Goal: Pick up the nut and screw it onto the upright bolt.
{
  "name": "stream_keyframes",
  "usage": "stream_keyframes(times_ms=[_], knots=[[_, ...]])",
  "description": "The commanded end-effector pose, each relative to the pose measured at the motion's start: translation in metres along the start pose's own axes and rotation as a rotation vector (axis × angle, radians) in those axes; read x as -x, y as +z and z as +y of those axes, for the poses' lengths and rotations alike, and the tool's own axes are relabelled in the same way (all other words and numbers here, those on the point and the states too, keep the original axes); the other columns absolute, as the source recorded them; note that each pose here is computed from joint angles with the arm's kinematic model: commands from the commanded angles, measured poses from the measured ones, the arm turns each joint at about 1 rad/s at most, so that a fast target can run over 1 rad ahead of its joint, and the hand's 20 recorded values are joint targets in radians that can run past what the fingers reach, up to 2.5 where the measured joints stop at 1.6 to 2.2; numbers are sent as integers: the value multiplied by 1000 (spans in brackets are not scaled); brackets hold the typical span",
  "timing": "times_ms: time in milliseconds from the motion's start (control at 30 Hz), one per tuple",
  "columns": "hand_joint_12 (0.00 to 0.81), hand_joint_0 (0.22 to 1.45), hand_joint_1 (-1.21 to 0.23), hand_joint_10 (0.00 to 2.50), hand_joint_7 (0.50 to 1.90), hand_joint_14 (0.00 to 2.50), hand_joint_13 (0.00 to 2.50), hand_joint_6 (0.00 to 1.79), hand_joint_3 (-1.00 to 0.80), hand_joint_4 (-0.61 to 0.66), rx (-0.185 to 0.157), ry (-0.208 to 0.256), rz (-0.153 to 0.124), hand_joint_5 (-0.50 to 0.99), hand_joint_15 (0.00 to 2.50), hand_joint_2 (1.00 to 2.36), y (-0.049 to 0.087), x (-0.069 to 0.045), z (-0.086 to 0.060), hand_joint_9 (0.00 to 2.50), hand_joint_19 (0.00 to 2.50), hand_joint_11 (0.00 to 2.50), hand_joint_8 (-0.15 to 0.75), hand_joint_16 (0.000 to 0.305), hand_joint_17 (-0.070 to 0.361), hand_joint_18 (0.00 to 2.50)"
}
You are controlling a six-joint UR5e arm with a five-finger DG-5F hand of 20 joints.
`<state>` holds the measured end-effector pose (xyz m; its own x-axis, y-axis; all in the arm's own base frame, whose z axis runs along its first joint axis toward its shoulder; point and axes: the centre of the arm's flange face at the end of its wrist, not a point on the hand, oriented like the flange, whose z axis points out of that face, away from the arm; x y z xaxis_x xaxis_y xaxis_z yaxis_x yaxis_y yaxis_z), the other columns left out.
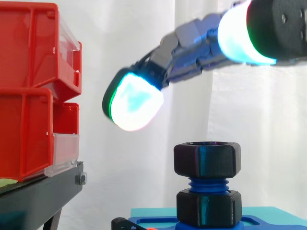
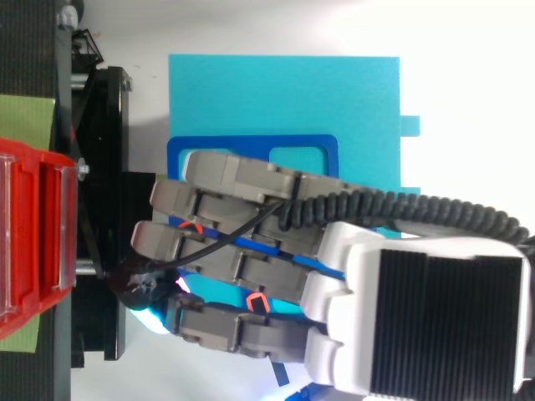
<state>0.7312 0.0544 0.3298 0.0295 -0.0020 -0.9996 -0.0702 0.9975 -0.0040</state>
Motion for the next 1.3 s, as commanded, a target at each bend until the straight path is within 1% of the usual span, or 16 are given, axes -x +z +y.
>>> stream_keyframes(times_ms=[0, 67, 167, 333, 433, 500, 567, 633, 733, 800, 967, 1067, 1167, 1267], knots=[[351, 459, -62, 0, 532, 0, 93, 500, -500, 23, -3, 18, 10, -241, 0, 1000, 2, -9, 1, 196, 0, 0, 183, 43, 97, 0], [351, 459, -62, 0, 537, 0, 93, 500, -500, 32, -3, 18, 8, -240, 0, 1000, 2, -9, 2, 196, 0, 0, 184, 43, 97, 0], [351, 458, -62, 0, 546, 0, 94, 500, -500, 41, 0, 16, 17, -235, 0, 1000, 1, -10, 2, 197, 0, 0, 186, 43, 97, 0], [351, 461, -56, 0, 636, 0, 90, 501, -500, 100, 0, 15, 28, -207, 0, 1000, 0, -11, 1, 201, 0, 0, 202, 43, 96, 0], [352, 463, -57, 0, 674, 0, 90, 501, -500, 123, -1, 14, 32, -197, 0, 1000, 0, -11, -2, 208, 0, 0, 213, 43, 96, 0], [351, 466, -57, 0, 690, 0, 91, 502, -500, 130, -8, 13, 38, -191, 0, 1000, -1, -12, -7, 210, 0, 0, 214, 43, 96, 0], [351, 467, -58, 0, 691, 0, 92, 502, -500, 138, -6, 12, 41, -188, 0, 1000, -1, -12, -7, 211, 0, 0, 216, 43, 96, 0], [341, 471, -67, 0, 688, 0, 107, 502, -500, 147, -9, 9, 50, -182, 0, 1000, -2, -13, -9, 220, 0, 0, 221, 41, 92, 0], [323, 474, -77, 0, 712, 0, 132, 502, -500, 156, -15, 3, 76, -175, 0, 1000, -5, -16, -14, 240, 0, 0, 227, 37, 84, 0], [317, 476, -84, 0, 739, 0, 141, 502, -500, 161, -18, -1, 98, -168, 0, 1000, -7, -18, -18, 257, 0, 0, 231, 36, 81, 0], [299, 479, -99, 0, 799, 0, 181, 502, -500, 185, -27, -6, 116, -155, 0, 1000, -10, -19, -25, 300, 0, 0, 244, 30, 68, 0], [290, 481, -106, 0, 848, 0, 201, 503, -500, 200, -35, -5, 121, -145, 0, 1000, -10, -20, -30, 323, 0, 0, 247, 29, 65, 0], [279, 483, -112, 0, 895, 0, 224, 503, -500, 218, -34, -4, 121, -137, 0, 1000, -11, -20, -37, 345, 0, 0, 255, 27, 61, 0], [275, 485, -120, 0, 948, 0, 241, 503, -500, 237, -34, -4, 121, -127, 0, 1000, -11, -20, -39, 366, 0, 0, 257, 26, 58, 0]])
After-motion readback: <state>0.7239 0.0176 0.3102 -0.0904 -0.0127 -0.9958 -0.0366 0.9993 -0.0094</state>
